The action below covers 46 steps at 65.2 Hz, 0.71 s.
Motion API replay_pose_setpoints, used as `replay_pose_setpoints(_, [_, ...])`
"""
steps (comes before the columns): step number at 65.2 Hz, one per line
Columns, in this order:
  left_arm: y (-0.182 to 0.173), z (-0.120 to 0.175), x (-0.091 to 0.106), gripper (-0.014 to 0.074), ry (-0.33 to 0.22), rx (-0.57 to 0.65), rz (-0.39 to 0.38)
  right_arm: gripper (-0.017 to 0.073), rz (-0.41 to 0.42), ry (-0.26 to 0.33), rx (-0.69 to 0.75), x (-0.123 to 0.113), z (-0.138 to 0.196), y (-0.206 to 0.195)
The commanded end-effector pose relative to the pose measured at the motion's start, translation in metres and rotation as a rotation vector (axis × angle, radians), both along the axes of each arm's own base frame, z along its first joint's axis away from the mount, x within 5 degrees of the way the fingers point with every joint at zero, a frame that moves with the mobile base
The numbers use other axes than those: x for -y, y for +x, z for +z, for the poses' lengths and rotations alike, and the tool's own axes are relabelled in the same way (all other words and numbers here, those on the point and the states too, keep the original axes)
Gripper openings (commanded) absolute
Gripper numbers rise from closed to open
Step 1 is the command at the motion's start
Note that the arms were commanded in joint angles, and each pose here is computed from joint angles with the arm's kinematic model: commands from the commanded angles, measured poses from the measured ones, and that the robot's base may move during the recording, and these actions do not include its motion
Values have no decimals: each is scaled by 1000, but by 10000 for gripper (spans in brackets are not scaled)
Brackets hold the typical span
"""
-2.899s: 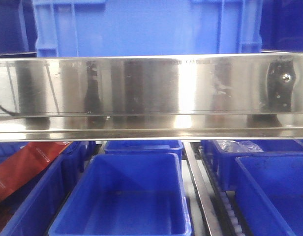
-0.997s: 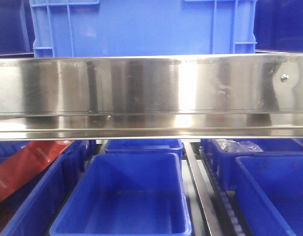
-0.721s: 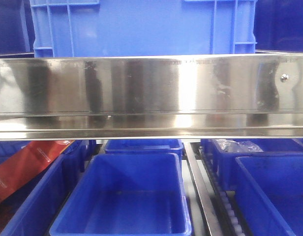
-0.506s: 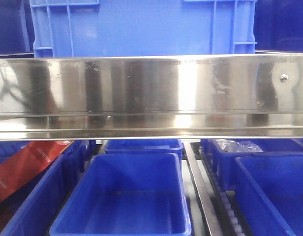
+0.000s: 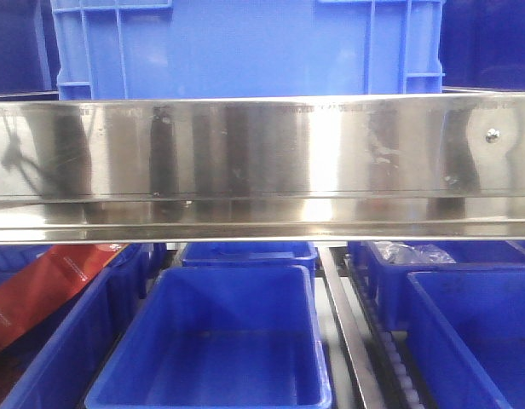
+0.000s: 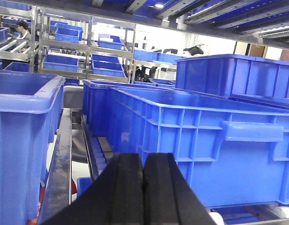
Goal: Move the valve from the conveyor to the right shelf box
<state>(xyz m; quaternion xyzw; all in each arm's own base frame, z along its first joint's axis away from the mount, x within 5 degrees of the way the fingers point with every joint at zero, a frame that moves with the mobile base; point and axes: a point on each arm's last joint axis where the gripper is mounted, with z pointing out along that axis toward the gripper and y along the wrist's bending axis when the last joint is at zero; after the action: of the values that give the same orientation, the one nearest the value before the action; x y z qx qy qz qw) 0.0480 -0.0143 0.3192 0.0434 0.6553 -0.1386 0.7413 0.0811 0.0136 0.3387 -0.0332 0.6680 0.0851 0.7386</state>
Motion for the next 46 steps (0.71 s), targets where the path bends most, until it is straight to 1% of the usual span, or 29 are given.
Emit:
replay_pose_setpoints(1, [-1,0,-1,-111,-2,13,6,-168,-10,-14,18,1,1,-1])
replay_pose_setpoints(7, [-1,0,-1,-111,-2,13,6,-168,-45,-86,28,4,-4,-5])
replay_pose_setpoints(12, [-1,0,-1,-111,-2,13,6,-168,-89,-89,32,7,-16,-11])
replay_pose_setpoints(15, [-1,0,-1,-111,-2,13,6,-168,-130,-88,38,11,-24,-16])
replay_pose_setpoints(23, [-1,0,-1,-111,-2,13,6,-168,-228,-89,28,16,-57,-25])
replay_pose_setpoints(28, [-1,0,-1,-111,-2,13,6,-168,-267,-86,37,18,-82,-30])
replay_pose_setpoints(35, [-1,0,-1,-111,-2,13,6,-168,-273,-88,-9,19,-112,-28])
replay_pose_setpoints(42, [-1,0,-1,-111,-2,15,6,-168,-270,-64,-39,19,-128,-25])
replay_pose_setpoints(46, [-1,0,-1,-111,-2,15,6,-168,-270,-45,-4,19,-124,-25])
